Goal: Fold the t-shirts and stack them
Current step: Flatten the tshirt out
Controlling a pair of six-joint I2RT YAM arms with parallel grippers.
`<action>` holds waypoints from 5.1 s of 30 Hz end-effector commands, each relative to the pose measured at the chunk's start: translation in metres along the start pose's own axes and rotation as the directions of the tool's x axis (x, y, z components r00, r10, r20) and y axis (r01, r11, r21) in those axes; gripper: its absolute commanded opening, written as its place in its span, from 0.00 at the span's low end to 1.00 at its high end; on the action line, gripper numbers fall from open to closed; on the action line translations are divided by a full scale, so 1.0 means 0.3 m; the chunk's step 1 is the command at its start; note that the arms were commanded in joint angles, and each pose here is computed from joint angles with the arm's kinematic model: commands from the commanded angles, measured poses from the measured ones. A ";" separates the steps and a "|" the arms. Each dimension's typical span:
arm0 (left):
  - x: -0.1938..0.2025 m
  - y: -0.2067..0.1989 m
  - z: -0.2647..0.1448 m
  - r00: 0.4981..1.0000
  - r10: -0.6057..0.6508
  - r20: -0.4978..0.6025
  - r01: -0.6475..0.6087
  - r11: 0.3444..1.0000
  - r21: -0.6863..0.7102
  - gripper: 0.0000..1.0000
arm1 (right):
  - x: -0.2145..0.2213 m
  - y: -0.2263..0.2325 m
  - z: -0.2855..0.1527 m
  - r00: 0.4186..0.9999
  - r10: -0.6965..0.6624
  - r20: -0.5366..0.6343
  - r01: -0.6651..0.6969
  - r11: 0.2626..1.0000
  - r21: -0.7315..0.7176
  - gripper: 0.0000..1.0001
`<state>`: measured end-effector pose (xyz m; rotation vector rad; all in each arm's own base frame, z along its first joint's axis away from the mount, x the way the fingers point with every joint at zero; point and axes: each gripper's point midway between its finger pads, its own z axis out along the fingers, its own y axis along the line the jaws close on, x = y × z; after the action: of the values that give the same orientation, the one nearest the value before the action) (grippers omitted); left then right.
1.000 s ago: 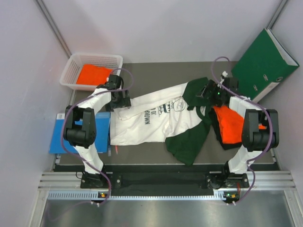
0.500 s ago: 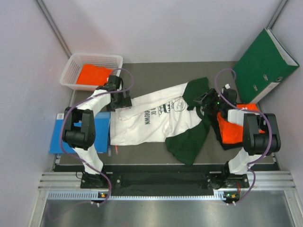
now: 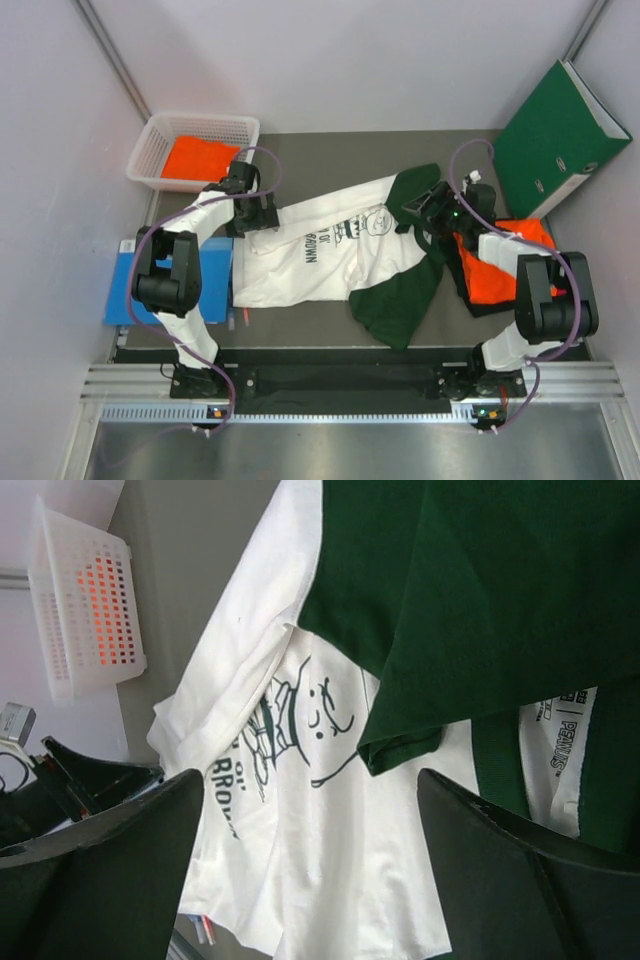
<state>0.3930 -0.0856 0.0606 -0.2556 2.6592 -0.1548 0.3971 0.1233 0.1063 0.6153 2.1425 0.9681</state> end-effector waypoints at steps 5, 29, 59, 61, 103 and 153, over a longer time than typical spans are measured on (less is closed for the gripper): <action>-0.044 -0.016 -0.036 0.998 -0.009 0.066 0.007 1.000 0.023 0.99 | 0.038 -0.031 0.061 0.999 0.033 -0.027 -0.033 0.999 0.008 0.85; -0.046 0.012 -0.022 0.998 0.010 0.054 -0.008 1.000 -0.028 0.99 | -0.013 -0.060 0.231 0.998 0.051 0.022 -0.052 0.999 0.017 0.63; 0.034 -0.001 -0.016 0.989 -0.129 0.067 0.127 0.991 0.036 0.74 | -0.126 0.040 0.240 0.991 -0.053 0.126 0.054 0.999 -0.005 0.00; 0.036 0.013 -0.020 0.988 -0.133 0.080 0.132 0.991 0.018 0.75 | -0.124 0.038 0.242 0.991 -0.054 0.122 0.055 0.998 -0.005 0.00; -0.630 -0.027 -0.980 0.672 -0.041 0.739 0.038 0.999 0.020 0.00 | -0.523 0.803 -0.555 0.586 -0.607 0.537 0.683 0.727 0.077 0.00; -0.467 0.051 -1.160 0.612 -0.016 0.791 0.016 1.000 0.007 0.00 | -0.481 0.891 -0.834 0.441 -0.559 0.702 0.735 0.674 0.075 0.00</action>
<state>0.3136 -0.0202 0.4597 -0.2163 1.7264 -0.0585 0.2715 0.0772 0.5377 -0.0863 1.2648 0.4440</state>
